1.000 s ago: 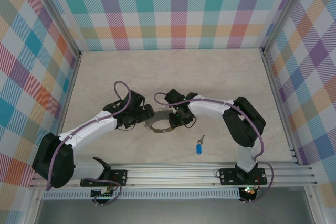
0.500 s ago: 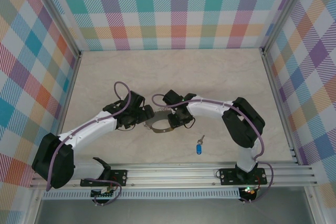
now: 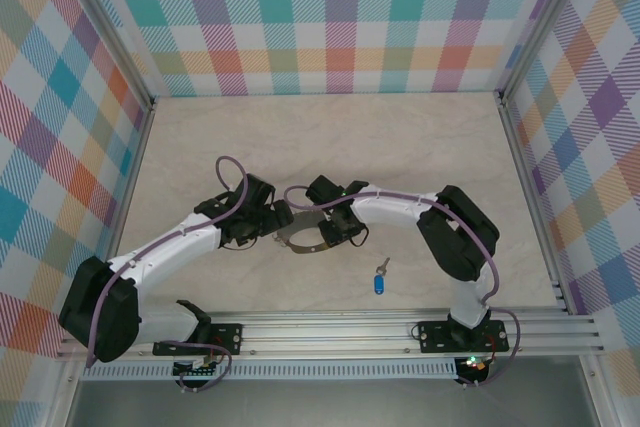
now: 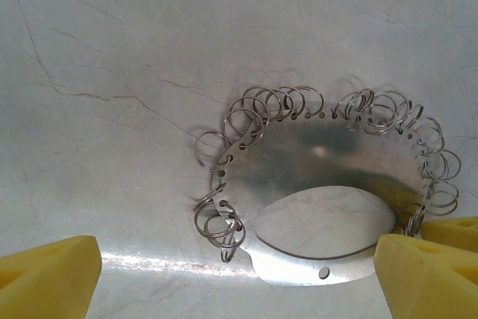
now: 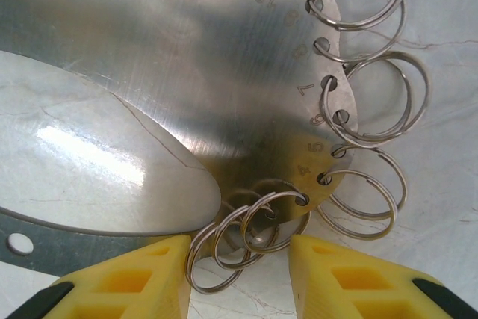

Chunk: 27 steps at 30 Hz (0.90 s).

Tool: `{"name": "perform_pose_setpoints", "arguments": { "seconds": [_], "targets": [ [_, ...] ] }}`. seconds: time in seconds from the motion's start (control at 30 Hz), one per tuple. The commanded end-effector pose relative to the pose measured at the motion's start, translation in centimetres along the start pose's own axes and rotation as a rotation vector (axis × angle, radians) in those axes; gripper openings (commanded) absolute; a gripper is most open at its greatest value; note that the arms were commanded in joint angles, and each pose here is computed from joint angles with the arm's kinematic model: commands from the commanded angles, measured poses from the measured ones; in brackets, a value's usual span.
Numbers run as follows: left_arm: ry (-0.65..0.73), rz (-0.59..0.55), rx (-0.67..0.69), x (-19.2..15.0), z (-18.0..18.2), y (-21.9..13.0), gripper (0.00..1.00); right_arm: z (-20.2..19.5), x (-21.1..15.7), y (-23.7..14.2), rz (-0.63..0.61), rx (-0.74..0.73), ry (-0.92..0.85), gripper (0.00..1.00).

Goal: Put the keys on the keyring

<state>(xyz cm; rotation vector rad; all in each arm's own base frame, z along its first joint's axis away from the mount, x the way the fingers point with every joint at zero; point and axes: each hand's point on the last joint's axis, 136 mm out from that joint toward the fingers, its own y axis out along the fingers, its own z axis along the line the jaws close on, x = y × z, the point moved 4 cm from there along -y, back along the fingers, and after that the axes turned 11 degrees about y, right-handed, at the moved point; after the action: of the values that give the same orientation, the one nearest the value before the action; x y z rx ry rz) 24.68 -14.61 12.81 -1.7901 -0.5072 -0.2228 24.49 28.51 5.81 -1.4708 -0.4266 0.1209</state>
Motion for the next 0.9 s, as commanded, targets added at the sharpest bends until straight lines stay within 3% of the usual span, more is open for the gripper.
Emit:
{"name": "perform_pose_setpoints", "arguments": {
  "seconds": [0.0, 0.47, 0.73, 0.87],
  "targets": [
    [-0.019, 0.006, 0.021, -0.4, 1.0, -0.2, 0.95, 0.2, 0.1, 0.1, 0.001, -0.024, -0.033, 0.38],
    [-0.028, 0.001, 0.016, -0.5, 1.0, -0.4, 0.95, 0.2, 0.7, -0.5, -0.026, -0.033, -0.052, 0.26],
    [-0.026, -0.006, 0.008, -0.3, 0.9, -0.7, 0.95, 0.8, 0.9, -1.0, -0.019, 0.004, -0.072, 0.00],
    [-0.023, -0.016, -0.004, 0.0, 0.6, -1.1, 0.95, 1.3, 1.6, -2.9, -0.045, 0.040, -0.088, 0.00]
  ]
}}
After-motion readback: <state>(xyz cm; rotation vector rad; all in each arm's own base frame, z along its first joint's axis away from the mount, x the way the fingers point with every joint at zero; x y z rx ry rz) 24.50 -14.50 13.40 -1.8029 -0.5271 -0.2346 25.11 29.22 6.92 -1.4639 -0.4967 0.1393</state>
